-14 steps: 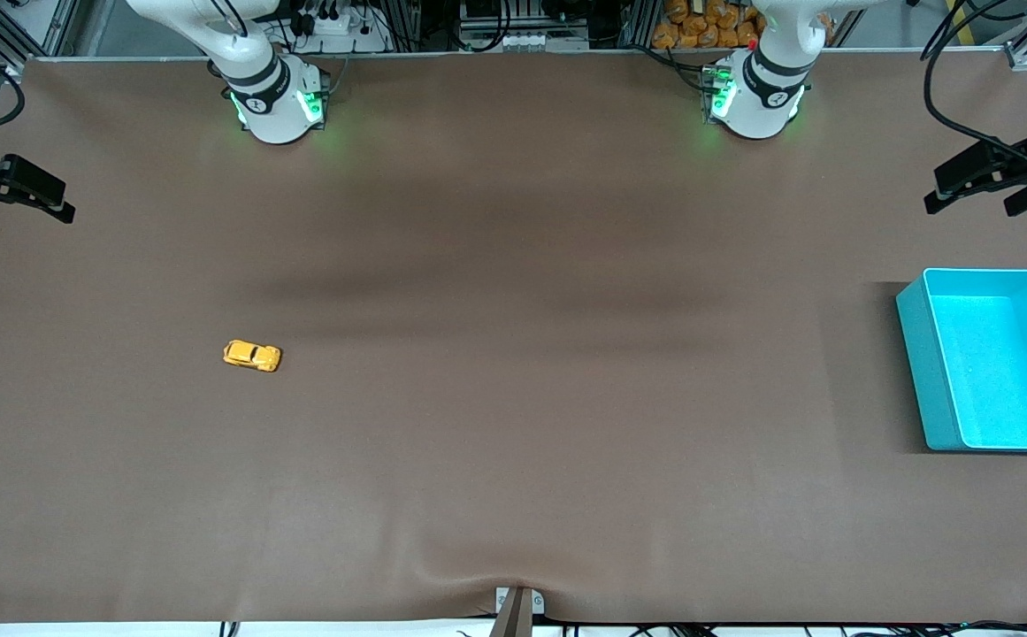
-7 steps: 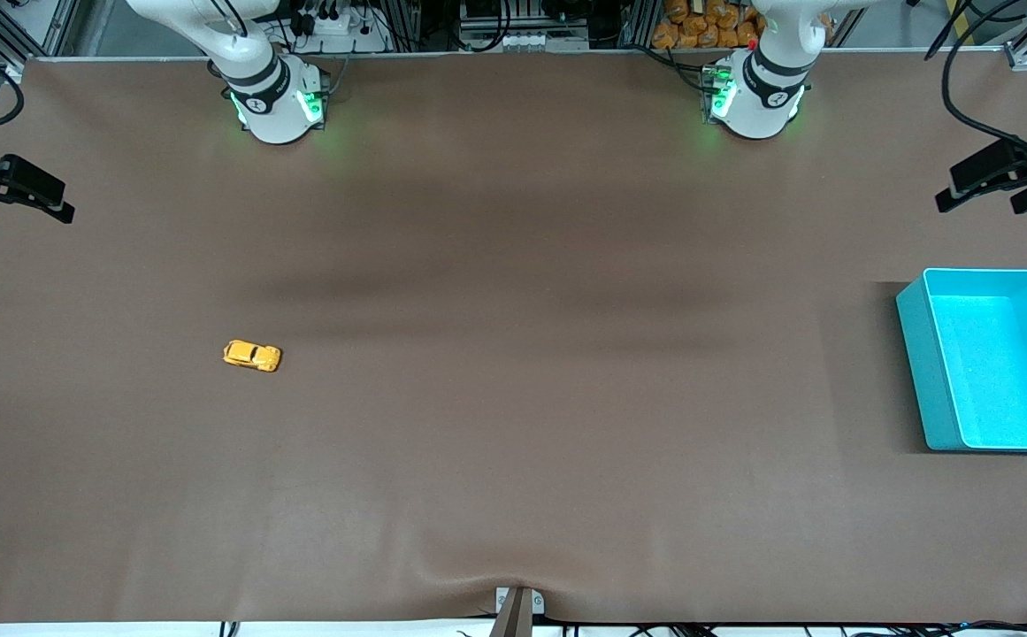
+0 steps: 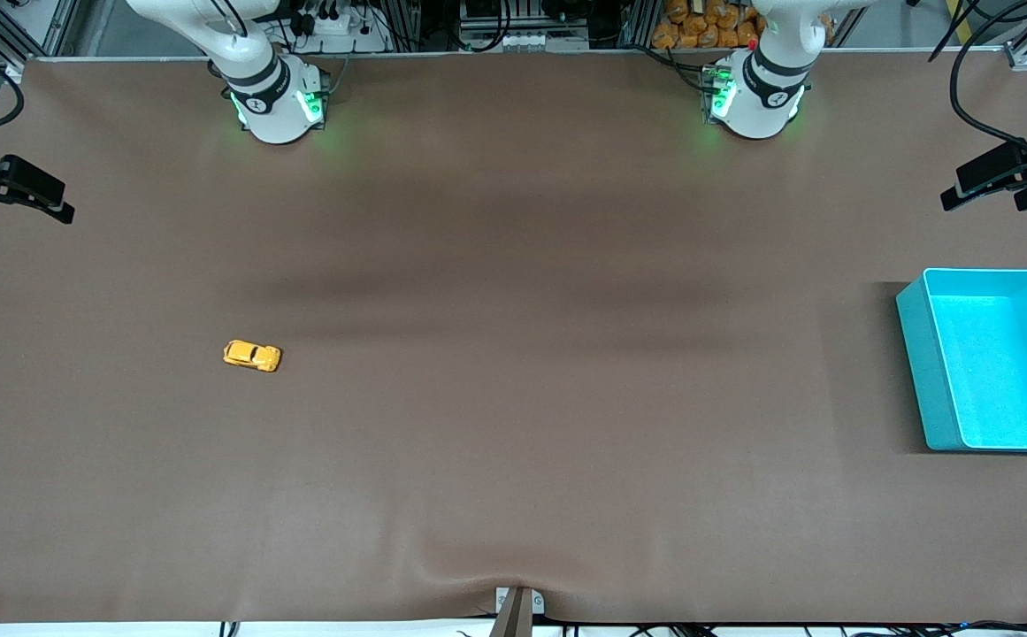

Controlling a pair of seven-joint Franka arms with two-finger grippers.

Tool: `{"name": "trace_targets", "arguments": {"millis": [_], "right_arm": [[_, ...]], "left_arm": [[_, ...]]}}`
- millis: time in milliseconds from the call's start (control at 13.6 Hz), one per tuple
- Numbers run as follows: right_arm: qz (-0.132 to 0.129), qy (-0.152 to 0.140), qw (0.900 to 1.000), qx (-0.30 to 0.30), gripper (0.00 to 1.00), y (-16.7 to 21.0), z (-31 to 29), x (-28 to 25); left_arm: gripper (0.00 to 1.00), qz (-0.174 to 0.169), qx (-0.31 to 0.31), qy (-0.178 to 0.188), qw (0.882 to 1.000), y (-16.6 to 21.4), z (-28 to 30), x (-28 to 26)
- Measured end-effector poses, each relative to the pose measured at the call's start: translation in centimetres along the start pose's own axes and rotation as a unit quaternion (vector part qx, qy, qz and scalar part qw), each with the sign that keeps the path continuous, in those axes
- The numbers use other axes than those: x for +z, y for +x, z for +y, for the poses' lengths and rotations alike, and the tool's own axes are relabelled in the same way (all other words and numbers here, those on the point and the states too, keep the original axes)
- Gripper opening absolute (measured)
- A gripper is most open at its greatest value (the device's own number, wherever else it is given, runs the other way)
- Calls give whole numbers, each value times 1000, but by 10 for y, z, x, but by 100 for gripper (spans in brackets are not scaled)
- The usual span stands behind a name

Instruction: Wind and store yellow beetle car

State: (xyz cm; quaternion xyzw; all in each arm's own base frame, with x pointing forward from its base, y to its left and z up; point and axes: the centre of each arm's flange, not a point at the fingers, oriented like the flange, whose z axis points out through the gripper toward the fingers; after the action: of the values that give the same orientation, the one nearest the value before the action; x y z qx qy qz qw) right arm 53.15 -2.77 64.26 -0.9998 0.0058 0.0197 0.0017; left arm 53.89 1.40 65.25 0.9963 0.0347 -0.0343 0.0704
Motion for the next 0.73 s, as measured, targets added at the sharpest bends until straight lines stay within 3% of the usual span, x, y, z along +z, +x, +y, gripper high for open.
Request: {"name": "trace_targets", "arguments": {"millis": [734], "right_arm": [[-1,0,1000,-4,100,1,1,1]], "left_arm": [[100,-1,1,-36,999,1,4,0]]}}
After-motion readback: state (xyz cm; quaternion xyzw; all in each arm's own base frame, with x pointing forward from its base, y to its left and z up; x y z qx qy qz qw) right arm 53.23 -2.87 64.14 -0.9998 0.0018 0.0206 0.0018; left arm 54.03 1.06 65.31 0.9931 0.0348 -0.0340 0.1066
